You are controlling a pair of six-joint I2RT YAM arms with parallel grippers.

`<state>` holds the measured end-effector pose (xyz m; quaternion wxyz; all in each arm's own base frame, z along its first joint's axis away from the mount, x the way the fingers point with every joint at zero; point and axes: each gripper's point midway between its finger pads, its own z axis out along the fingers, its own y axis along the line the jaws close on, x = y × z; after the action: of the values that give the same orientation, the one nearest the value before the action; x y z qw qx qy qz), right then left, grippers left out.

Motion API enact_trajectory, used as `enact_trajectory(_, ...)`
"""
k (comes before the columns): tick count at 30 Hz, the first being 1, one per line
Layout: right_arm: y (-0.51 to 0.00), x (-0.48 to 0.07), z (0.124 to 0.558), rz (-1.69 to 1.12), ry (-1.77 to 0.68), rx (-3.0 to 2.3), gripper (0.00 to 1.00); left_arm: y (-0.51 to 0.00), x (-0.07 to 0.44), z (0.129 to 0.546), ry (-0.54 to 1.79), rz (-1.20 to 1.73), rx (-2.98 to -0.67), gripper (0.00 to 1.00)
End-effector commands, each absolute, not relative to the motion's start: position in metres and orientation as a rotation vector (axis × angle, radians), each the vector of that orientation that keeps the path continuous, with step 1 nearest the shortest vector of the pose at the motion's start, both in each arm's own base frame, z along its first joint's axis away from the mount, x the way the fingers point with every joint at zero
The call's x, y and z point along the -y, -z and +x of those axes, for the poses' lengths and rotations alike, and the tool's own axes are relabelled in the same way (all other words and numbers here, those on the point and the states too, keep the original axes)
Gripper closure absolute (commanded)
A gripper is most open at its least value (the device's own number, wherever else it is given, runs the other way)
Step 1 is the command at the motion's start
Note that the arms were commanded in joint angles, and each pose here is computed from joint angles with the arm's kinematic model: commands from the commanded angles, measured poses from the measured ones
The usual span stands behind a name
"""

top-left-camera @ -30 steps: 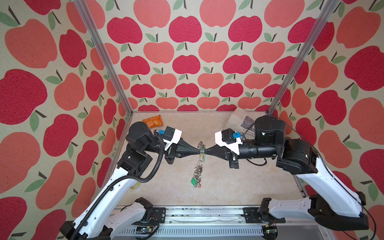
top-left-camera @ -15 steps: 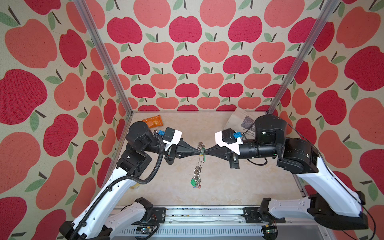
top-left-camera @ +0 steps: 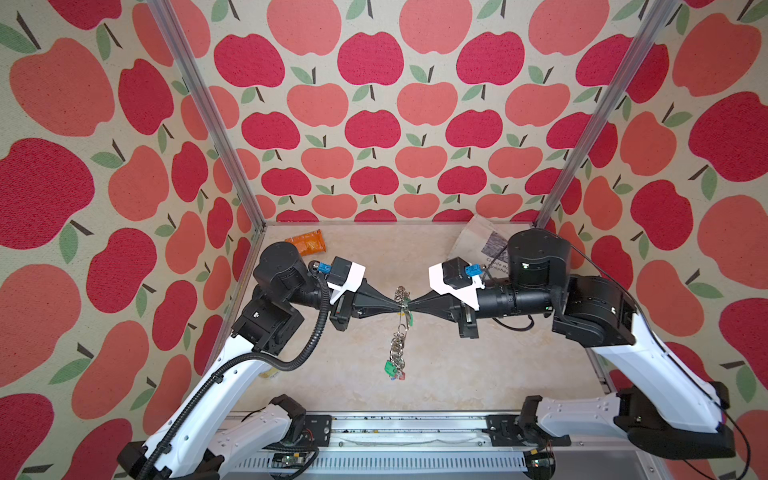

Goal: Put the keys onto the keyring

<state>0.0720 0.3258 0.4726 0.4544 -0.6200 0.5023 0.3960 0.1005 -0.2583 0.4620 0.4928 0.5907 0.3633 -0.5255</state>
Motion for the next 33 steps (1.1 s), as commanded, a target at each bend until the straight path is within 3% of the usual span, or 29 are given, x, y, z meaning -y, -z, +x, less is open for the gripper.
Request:
enact_trajectory(1,-0.4956,-0.3309,0.0742,-1.486,-0.974,-1.16,1.0,-0.4701,0.2572,0.0883,1.274,1.468,-0.817,1.0)
enact_trajectory(33,-0.4954,-0.3366,0.0784,-1.486,-0.96,-1.175,1.0,-0.4633,0.2622,0.0842,1.266,1.503,-0.833,1.0)
